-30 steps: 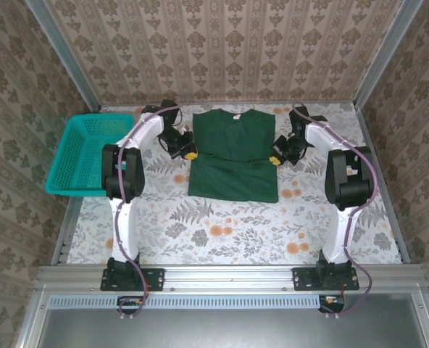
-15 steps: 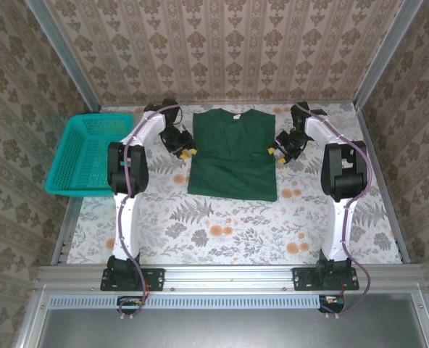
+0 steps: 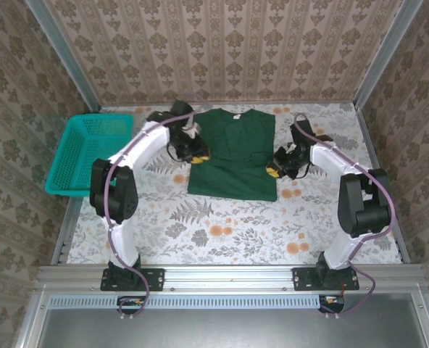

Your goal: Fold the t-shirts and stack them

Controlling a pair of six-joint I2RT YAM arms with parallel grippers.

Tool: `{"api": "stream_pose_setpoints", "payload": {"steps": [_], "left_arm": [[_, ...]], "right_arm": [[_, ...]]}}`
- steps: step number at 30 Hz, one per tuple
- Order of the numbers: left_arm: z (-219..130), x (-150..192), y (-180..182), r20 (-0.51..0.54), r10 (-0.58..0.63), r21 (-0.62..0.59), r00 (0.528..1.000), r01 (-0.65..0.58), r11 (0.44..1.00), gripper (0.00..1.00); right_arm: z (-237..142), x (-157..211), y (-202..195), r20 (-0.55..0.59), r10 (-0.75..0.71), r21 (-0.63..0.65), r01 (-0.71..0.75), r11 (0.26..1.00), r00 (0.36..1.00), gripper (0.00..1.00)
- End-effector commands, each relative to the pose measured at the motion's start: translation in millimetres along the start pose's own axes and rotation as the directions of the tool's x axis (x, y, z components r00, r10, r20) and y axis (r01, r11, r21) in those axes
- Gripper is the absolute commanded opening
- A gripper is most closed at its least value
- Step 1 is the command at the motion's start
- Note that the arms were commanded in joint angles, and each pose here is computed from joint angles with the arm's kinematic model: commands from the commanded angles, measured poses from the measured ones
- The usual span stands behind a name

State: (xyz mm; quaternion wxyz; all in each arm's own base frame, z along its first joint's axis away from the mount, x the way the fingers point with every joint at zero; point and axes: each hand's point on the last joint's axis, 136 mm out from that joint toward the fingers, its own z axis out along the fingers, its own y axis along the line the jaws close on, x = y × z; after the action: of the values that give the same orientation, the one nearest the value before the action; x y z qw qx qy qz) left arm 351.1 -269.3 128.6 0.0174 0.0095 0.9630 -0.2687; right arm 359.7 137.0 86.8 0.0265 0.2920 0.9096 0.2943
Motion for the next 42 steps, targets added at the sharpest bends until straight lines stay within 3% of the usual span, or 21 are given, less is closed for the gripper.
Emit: {"api": "stream_pose_setpoints", "payload": {"steps": [1, 7, 10, 18, 25, 27, 29, 31, 36, 42], "left_arm": [[29.9, 18.5, 4.2, -0.086, 0.027, 0.021, 0.996, -0.026, 0.999, 0.26], [70.0, 38.2, 47.3, -0.170, 0.010, -0.088, 0.985, -0.026, 0.996, 0.25], [78.4, 64.6, 84.0, -0.223, -0.004, -0.215, 0.975, -0.045, 0.975, 0.24], [67.9, 130.5, 125.8, -0.273, -0.084, -0.284, 0.958, 0.003, 0.959, 0.25], [41.3, 163.3, 134.0, -0.270, -0.115, -0.302, 0.956, 0.029, 0.953, 0.29], [32.4, 162.5, 129.4, -0.253, -0.119, -0.291, 0.960, 0.042, 0.956, 0.34], [23.1, 151.5, 122.4, -0.213, -0.118, -0.269, 0.970, 0.058, 0.961, 0.44], [14.3, 134.3, 113.9, -0.162, -0.123, -0.237, 0.979, 0.082, 0.968, 0.47], [1.6, 80.5, 81.1, -0.071, -0.153, -0.088, 0.986, 0.147, 0.985, 0.49], [11.3, 39.4, 56.8, -0.046, -0.174, -0.009, 0.984, 0.174, 0.985, 0.49]], "right_arm": [[19.1, 8.7, 3.6, -0.022, -0.013, -0.030, 0.012, 0.999, 1.000, 0.11], [55.4, 23.0, -39.8, -0.072, 0.033, 0.063, -0.028, 0.998, 0.997, 0.10], [64.2, 35.2, -68.2, -0.093, 0.043, 0.131, -0.031, 0.991, 0.995, 0.10], [62.7, 81.0, -123.8, -0.146, 0.031, 0.236, 0.005, 0.972, 0.989, 0.11], [44.3, 119.9, -130.0, -0.178, -0.001, 0.231, 0.043, 0.972, 0.984, 0.16], [35.0, 117.1, -118.6, -0.162, -0.031, 0.212, 0.065, 0.975, 0.986, 0.21], [25.6, 111.7, -107.9, -0.144, -0.053, 0.213, 0.084, 0.973, 0.988, 0.31], [20.0, 101.5, -94.2, -0.119, -0.085, 0.211, 0.109, 0.971, 0.989, 0.35], [19.9, 75.7, -65.7, -0.091, -0.127, 0.220, 0.144, 0.965, 0.988, 0.33], [31.4, 48.1, -48.8, -0.066, -0.124, 0.248, 0.137, 0.959, 0.990, 0.20]]}}
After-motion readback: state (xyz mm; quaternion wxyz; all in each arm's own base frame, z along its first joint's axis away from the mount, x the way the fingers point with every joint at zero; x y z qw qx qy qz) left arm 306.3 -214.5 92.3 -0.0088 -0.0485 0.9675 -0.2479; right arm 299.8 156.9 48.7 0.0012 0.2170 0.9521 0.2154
